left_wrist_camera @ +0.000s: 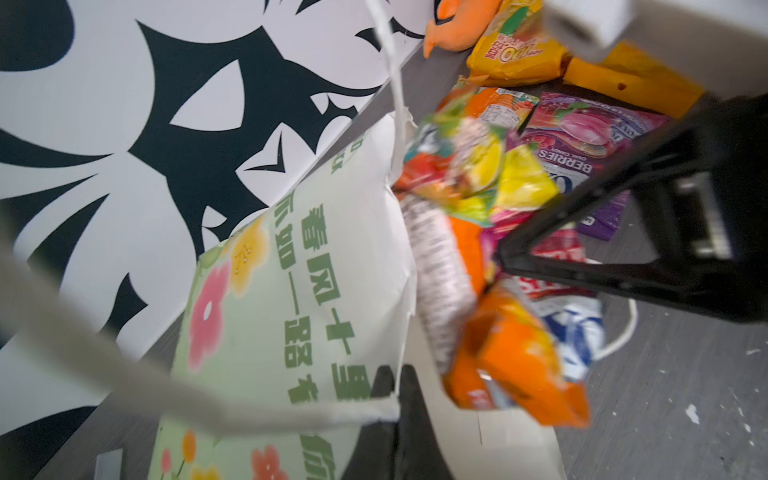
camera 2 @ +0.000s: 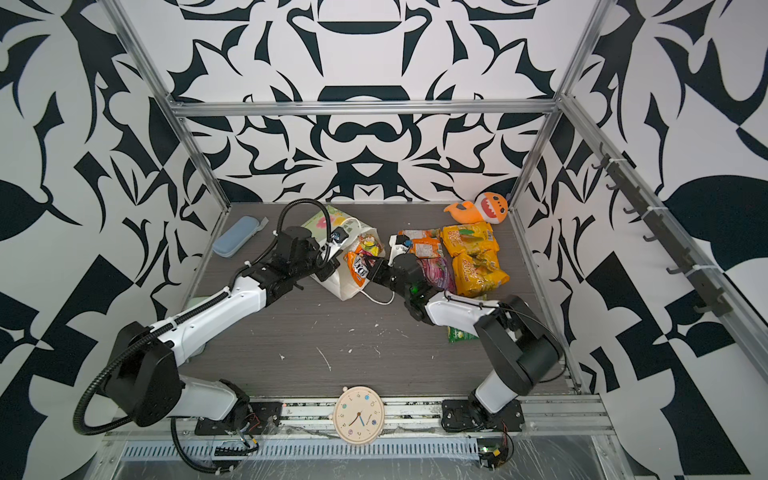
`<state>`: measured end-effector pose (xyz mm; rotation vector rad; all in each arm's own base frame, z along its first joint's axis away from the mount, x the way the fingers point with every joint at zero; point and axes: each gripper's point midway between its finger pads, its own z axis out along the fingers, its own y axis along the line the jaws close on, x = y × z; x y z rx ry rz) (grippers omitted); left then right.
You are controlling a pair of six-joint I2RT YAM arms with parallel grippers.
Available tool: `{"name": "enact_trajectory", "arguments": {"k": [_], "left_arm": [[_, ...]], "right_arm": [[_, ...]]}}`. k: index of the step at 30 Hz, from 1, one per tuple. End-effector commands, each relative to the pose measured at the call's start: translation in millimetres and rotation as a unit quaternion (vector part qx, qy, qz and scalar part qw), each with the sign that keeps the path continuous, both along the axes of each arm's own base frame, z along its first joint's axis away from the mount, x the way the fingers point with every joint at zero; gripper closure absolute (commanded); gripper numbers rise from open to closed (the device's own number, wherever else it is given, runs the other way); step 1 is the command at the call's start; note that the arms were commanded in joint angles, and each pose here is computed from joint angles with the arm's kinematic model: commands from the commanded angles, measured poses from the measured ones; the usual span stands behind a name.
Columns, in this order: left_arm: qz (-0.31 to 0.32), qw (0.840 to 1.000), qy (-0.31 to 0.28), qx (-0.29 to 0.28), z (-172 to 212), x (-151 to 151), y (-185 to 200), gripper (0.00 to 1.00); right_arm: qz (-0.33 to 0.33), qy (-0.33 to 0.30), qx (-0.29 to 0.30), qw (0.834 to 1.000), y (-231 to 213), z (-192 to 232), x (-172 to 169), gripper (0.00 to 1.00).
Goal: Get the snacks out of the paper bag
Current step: 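Lift the Fox's fruits bag out with right gripper while left gripper uprights paper bag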
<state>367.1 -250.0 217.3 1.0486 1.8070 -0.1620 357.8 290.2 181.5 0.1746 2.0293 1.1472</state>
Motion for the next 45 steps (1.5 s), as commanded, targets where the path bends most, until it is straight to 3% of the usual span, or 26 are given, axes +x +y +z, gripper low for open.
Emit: {"name": "enact_trajectory", "arguments": {"k": [1, 9, 12, 16, 20, 22, 25, 27, 32, 36, 45], "left_arm": [[0.030, 1.000, 0.007, -0.003, 9.2, 10.2, 11.0, 1.00], [0.077, 0.994, 0.028, -0.074, 60.3, 23.7, 18.8, 1.00], [0.114, 0.984, 0.057, -0.124, 85.6, 29.9, 28.9, 1.00], [0.147, 0.962, 0.115, -0.198, 109.1, 35.8, 43.4, 1.00], [0.162, 0.920, 0.190, -0.303, 115.3, 41.8, 58.9, 1.00], [0.173, 0.910, 0.212, -0.313, 107.9, 40.4, 64.5, 1.00], [0.176, 0.909, 0.222, -0.306, 93.7, 34.6, 67.3, 1.00], [0.191, 0.905, 0.234, -0.299, 79.2, 33.0, 73.1, 1.00], [0.169, 0.900, 0.257, -0.309, 61.9, 35.3, 68.5, 1.00], [0.121, 0.901, 0.269, -0.318, 65.6, 38.2, 52.0, 1.00], [0.093, 0.919, 0.244, -0.296, 69.5, 32.7, 45.6, 1.00]], "right_arm": [[0.031, -0.093, -0.026, 0.995, -5.2, 56.4, -15.5, 1.00], [0.025, -0.126, -0.125, 0.984, -64.1, 135.5, -32.1, 1.00], [0.021, -0.098, -0.168, 0.981, -91.9, 151.6, -31.9, 1.00], [0.055, -0.035, -0.247, 0.967, -108.2, 139.7, -32.2, 1.00], [0.091, 0.027, -0.287, 0.953, -116.6, 116.8, -44.1, 1.00], [0.111, 0.059, -0.299, 0.946, -119.0, 106.1, -55.2, 1.00], [0.155, 0.116, -0.323, 0.926, -123.4, 80.8, -77.3, 1.00], [0.146, 0.124, -0.336, 0.922, -133.1, 74.7, -87.7, 1.00], [0.117, 0.028, -0.266, 0.956, -123.4, 126.0, -90.5, 1.00], [0.113, -0.028, -0.199, 0.973, -101.2, 164.4, -68.9, 1.00], [0.085, -0.118, -0.037, 0.989, -53.8, 231.8, 11.2, 1.00]]}}
